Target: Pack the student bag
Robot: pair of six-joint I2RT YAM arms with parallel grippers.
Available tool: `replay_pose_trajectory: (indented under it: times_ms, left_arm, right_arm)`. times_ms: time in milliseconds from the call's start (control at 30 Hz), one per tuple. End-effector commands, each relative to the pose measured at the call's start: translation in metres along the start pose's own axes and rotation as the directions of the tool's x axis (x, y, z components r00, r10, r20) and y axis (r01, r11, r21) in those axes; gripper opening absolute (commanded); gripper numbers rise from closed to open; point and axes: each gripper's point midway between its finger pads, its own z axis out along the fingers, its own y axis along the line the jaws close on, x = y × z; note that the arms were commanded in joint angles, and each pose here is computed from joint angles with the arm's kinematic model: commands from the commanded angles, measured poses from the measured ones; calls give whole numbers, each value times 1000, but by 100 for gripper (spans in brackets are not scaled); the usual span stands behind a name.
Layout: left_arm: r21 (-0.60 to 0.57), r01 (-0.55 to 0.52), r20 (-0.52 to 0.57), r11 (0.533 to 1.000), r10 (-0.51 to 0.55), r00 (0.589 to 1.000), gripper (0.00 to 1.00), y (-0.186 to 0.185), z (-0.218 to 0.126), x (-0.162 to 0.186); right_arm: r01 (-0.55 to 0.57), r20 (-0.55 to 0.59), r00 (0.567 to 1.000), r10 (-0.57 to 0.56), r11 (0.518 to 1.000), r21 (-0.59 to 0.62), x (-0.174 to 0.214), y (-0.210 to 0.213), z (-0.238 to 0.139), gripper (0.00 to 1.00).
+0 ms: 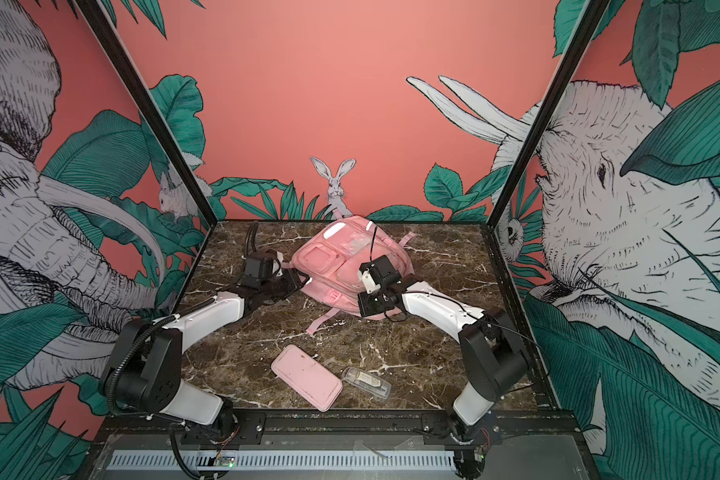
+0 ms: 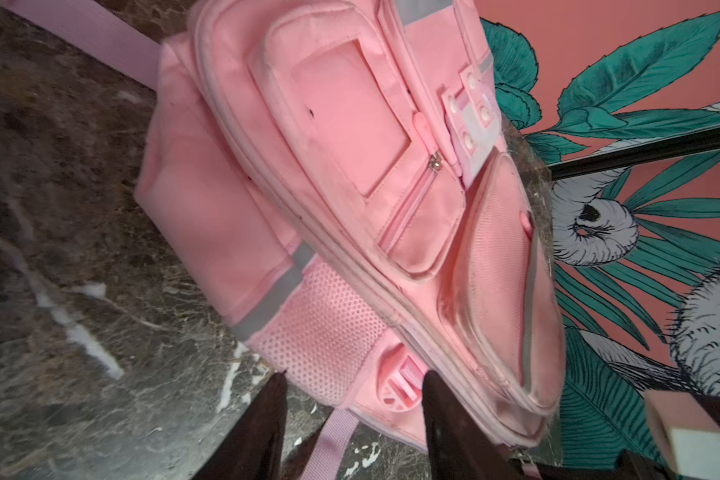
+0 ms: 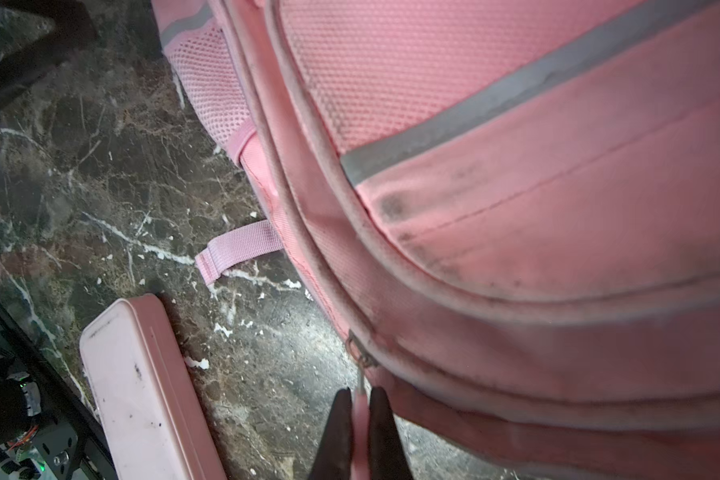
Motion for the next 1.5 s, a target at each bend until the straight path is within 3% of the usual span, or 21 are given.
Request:
replay_pose_trajectory:
  times_ms: [0, 433, 900, 1067, 1467]
  left_arm:
    - [-4, -16, -16, 1000, 16, 1000, 54, 4, 2, -6]
    - [72, 44, -35, 996, -41, 999, 53, -11, 31, -20]
    - [34, 89, -88, 995, -85, 992, 52, 10, 60, -8]
    - [32, 113, -95, 993, -110, 989, 46, 10, 69, 1]
    - [50, 135, -104, 990, -129, 986, 13, 6, 70, 11]
  right_arm:
    - [23, 56, 998, -23, 1000, -2, -8, 1, -22, 0]
    - [3, 46, 999, -4, 1000, 24, 5, -14, -32, 0]
    - [-4, 27, 1000, 4, 1000, -10, 2, -10, -26, 0]
    - [-7, 13, 1000, 8, 1000, -23, -1, -6, -19, 0]
    - [42, -23, 999, -43, 997, -71, -8, 26, 5, 0]
